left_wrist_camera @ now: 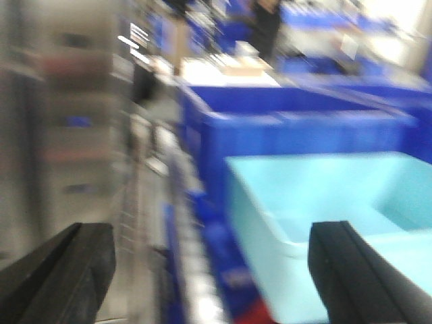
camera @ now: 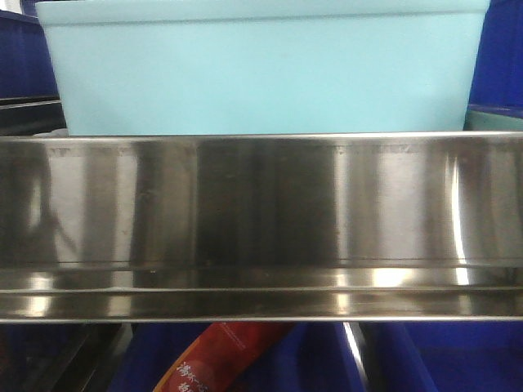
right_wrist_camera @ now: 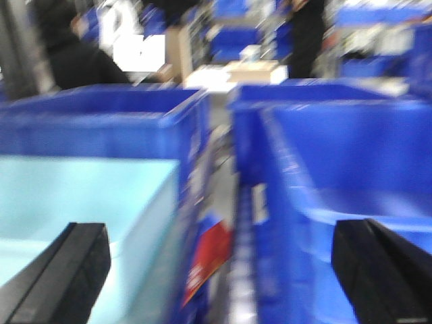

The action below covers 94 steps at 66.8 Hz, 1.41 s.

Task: Fetch blue bin and place on conveyor start
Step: 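Close both grippers on opposite side walls of the teal bin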

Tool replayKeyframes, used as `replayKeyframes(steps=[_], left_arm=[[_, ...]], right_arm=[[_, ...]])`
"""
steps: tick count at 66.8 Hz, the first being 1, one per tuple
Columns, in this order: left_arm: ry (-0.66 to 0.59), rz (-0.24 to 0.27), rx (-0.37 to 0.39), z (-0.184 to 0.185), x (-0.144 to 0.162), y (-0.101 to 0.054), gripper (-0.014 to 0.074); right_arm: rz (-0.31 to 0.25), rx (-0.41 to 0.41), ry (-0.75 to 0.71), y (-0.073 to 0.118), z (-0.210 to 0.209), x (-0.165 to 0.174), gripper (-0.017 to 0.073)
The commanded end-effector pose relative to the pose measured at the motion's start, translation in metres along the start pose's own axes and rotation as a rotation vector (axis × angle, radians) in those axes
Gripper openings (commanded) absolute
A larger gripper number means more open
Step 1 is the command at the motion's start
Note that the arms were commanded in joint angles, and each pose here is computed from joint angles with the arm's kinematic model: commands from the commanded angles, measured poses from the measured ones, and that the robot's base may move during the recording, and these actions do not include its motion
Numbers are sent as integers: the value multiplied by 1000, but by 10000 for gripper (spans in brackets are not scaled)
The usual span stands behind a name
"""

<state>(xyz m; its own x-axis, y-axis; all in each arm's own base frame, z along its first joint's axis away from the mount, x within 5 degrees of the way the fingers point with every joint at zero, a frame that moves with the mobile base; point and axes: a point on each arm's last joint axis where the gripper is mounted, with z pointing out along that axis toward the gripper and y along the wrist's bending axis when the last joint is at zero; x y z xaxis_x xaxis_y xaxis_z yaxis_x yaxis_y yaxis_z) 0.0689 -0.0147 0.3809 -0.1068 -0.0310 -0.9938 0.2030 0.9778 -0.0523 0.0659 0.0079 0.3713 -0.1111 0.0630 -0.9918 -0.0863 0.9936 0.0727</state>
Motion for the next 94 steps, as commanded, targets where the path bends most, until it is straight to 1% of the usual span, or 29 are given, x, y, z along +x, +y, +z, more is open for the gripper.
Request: replayKeyframes(steps=[1, 4, 7, 8, 12, 14, 18, 23, 25, 27, 30, 31, 32, 33, 34, 36, 38, 43, 48, 54, 62, 70, 81, 94], left_arm=[[75, 4, 91, 21, -8, -9, 484], [108, 11, 134, 32, -10, -15, 484], [149, 23, 190, 45, -12, -24, 484], [155, 24, 190, 47, -12, -25, 484], [206, 41, 253, 65, -15, -38, 484], [221, 48, 274, 72, -19, -44, 484], [289, 67, 308, 94, -23, -58, 484], [367, 83, 316, 119, -32, -70, 484], [401, 80, 311, 129, -36, -74, 484], [434, 74, 303, 138, -40, -77, 484], [507, 65, 269, 156, -43, -79, 484], [502, 58, 260, 157, -50, -79, 484], [544, 55, 242, 167, -47, -80, 484], [536, 51, 233, 168, -54, -79, 484], [566, 47, 216, 175, -53, -79, 484], [578, 45, 196, 183, -59, -78, 484], [604, 39, 169, 192, -62, -76, 484], [654, 36, 126, 212, -63, -72, 484], [679, 24, 87, 231, -64, -65, 484], [714, 10, 44, 246, -59, -54, 484], [770, -13, -3, 266, -43, -40, 484], [825, -18, -28, 283, -25, -34, 484], [887, -16, -43, 301, -4, -31, 484], [937, -9, -52, 315, 15, -30, 479]], right_arm=[[1, -56, 64, 5, 15, -6, 570], [-1, -76, 104, 7, 24, -7, 570], [-3, -94, 161, 9, 35, -7, 570], [-4, -98, 175, 9, 39, -7, 570], [-8, -113, 234, 12, 52, -10, 570], [-10, -121, 273, 14, 61, -11, 570], [-14, -133, 325, 17, 75, -17, 570], [-18, -142, 359, 20, 90, -34, 570], [-19, -144, 378, 21, 96, -40, 570], [-21, -146, 400, 22, 104, -45, 570], [-25, -152, 417, 25, 114, -60, 570], [-23, -153, 426, 25, 117, -63, 570], [-22, -154, 436, 26, 120, -66, 570], [-22, -154, 454, 26, 122, -68, 570], [-15, -152, 469, 27, 129, -75, 570], [4, -141, 495, 28, 135, -80, 570], [11, -133, 534, 28, 141, -84, 570], [22, -98, 614, 28, 163, -94, 570], [24, -66, 694, 27, 184, -94, 570], [20, -60, 752, 28, 205, -95, 570], [7, -62, 799, 33, 237, -86, 570], [6, -60, 845, 35, 264, -67, 570], [6, -51, 917, 35, 293, -40, 570], [6, -44, 970, 35, 314, -16, 566]])
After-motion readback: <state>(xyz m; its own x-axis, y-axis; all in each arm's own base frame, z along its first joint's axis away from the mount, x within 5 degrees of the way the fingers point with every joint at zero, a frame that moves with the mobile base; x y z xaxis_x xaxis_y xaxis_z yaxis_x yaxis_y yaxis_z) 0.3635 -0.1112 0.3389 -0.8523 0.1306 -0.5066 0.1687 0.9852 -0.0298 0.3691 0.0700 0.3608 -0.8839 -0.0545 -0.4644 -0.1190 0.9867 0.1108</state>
